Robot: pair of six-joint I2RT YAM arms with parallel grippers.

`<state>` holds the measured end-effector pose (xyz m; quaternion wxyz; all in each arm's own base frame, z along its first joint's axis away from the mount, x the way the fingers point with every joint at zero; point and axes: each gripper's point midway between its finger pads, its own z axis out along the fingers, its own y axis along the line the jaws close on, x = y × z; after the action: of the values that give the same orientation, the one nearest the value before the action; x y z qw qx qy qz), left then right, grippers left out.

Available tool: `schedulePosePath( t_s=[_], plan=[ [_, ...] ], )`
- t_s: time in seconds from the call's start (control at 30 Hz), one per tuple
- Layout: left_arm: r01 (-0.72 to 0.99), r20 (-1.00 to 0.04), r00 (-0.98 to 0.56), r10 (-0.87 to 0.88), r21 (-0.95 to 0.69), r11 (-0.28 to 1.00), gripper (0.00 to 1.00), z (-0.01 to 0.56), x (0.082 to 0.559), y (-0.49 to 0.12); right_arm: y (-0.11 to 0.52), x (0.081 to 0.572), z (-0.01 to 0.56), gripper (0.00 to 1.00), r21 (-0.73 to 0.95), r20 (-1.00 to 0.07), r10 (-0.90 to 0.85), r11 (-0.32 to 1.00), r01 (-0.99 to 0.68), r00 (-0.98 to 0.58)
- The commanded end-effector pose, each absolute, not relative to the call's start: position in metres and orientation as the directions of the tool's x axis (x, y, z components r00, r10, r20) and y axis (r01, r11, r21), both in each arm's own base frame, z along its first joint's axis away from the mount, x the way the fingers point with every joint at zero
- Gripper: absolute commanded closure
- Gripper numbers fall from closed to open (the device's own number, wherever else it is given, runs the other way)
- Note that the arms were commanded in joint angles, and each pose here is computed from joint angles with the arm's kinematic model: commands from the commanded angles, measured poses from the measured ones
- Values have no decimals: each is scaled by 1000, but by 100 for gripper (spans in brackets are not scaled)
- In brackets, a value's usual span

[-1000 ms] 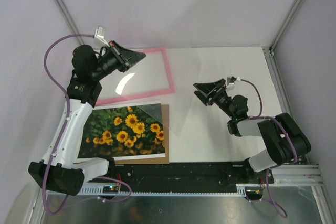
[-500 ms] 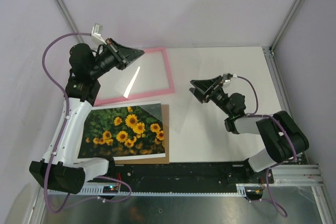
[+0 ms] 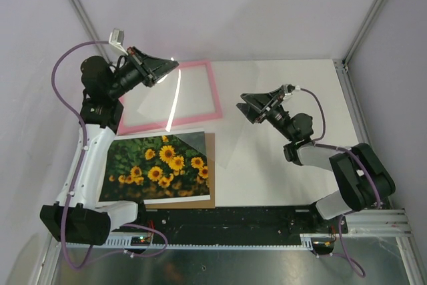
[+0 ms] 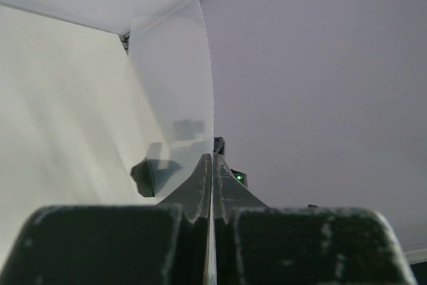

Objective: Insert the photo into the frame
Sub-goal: Pass from the left arm to the right

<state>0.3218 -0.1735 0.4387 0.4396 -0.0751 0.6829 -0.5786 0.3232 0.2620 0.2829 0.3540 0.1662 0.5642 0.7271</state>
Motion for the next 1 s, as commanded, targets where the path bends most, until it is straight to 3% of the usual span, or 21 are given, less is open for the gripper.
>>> schedulePosePath(
  t_s=[0.0, 0.2, 0.63, 0.97],
  plan=[
    [474, -520, -616, -592, -845, 250, 100, 449, 307, -166, 245, 272, 376, 2, 735, -294, 707, -263, -626, -643],
    [470, -507, -651, -565, -854, 224, 100, 428, 301, -160, 237, 256, 391, 6, 714, -335, 701, -247, -655, -629],
    [544, -573, -635, -518, -808, 228, 100, 426, 290, -160, 233, 252, 374, 16, 784, -451, 668, -20, -620, -592],
    [566, -596, -637, -489, -792, 229, 100, 422, 285, -162, 246, 258, 364, 35, 794, -518, 616, 89, -601, -594]
  ],
)
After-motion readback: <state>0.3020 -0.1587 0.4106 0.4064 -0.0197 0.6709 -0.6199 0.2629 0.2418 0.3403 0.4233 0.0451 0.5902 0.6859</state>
